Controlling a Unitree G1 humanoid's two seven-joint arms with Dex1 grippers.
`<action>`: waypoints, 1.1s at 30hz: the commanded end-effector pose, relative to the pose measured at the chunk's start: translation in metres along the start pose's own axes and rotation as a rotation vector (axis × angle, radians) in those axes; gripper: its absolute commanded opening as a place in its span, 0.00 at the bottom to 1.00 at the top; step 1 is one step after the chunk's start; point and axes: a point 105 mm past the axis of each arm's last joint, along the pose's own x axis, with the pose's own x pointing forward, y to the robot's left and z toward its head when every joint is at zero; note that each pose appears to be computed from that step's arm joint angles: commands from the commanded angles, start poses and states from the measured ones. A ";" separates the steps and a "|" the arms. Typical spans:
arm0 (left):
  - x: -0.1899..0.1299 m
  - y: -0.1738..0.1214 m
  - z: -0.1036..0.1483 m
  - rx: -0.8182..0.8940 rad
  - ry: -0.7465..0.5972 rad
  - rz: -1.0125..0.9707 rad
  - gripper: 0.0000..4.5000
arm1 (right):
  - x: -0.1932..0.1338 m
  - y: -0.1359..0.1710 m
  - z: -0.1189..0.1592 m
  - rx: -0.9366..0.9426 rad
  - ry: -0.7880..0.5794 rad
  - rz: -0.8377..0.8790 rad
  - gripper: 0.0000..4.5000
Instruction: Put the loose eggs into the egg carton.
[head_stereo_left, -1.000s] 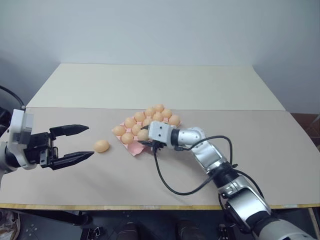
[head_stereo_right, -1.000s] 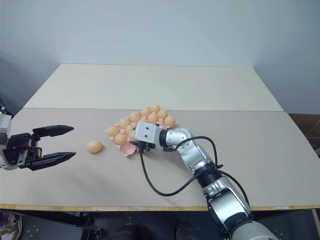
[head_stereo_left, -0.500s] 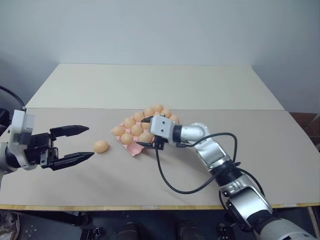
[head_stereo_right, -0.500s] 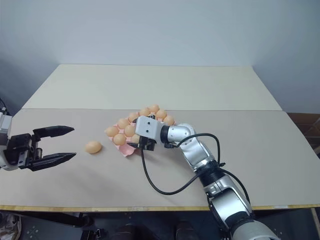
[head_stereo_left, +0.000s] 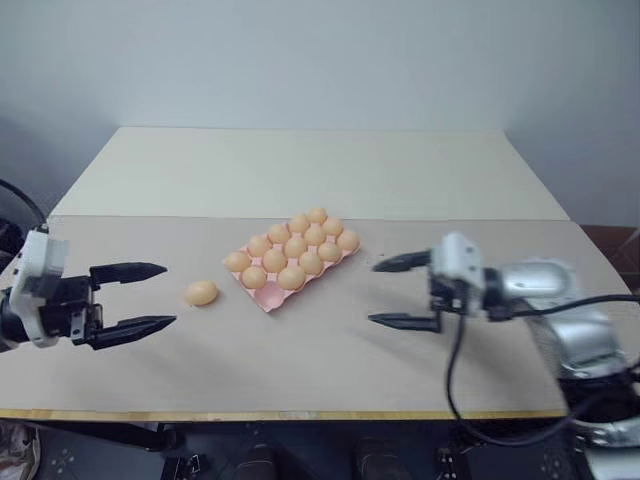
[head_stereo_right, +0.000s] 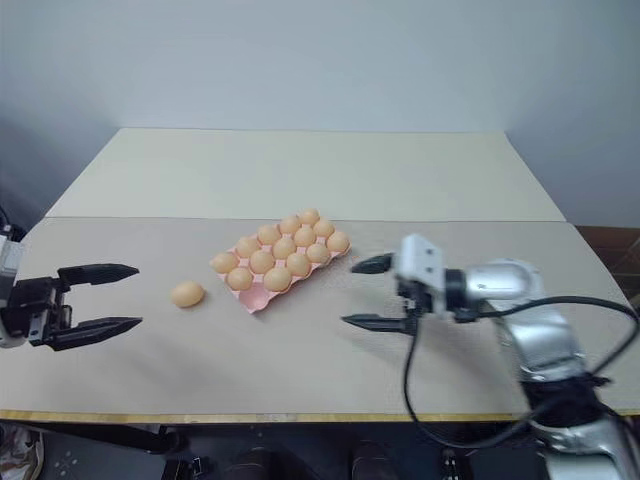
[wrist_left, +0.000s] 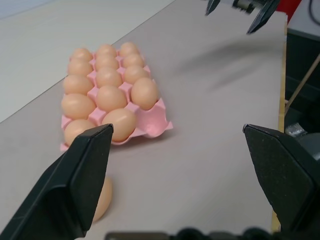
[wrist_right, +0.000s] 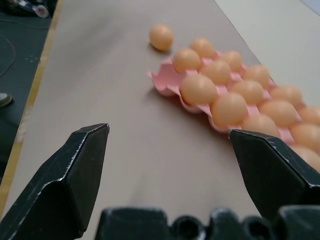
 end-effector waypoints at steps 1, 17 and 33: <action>-0.012 0.001 0.005 0.042 0.024 0.025 1.00 | -0.018 0.005 0.017 -0.028 -0.030 -0.002 0.99; -0.014 0.037 -0.036 -0.066 0.174 0.322 1.00 | -0.016 0.008 0.026 -0.035 -0.049 -0.021 0.99; 0.046 0.063 -0.068 -0.035 0.204 0.291 1.00 | -0.007 0.005 0.035 0.016 -0.043 -0.055 0.99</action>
